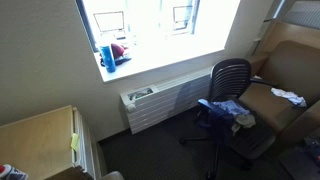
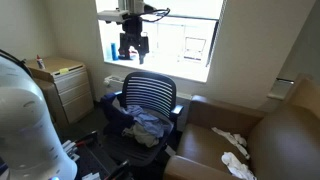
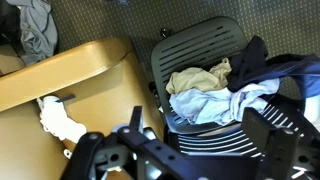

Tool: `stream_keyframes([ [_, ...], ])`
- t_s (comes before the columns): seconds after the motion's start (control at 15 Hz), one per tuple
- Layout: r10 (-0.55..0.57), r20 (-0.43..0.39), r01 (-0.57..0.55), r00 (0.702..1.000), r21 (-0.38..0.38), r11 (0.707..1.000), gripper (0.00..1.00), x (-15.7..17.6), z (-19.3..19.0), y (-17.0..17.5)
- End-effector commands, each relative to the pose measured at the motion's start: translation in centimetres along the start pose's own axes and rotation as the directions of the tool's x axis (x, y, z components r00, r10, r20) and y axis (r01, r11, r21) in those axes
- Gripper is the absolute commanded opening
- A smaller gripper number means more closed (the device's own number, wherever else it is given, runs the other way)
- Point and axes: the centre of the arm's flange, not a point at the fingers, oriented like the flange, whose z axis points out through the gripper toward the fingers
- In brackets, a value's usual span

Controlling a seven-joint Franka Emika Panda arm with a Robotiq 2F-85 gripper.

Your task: Move the t-shirt from the armrest to the seat of the chair

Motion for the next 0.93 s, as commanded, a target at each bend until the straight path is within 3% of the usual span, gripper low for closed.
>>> stream_keyframes([
  [0.0, 0.0, 0.0, 0.0, 1.0, 0.0, 1.0, 1.0, 0.0, 0.0, 0.0],
  [0.67, 0.025, -0.02, -0.024, 0.999, 0.023, 0.999, 1.0, 0.0, -0.4, 0.8],
  [0.8, 0.064, 0.105, -0.076, 0.992, 0.115, 0.99, 1.0, 1.0, 4.6, 1.8],
  [0.87, 0.033, 0.14, -0.054, 0.99, 0.145, 0.988, 1.0, 0.7, 8.3, 1.0],
])
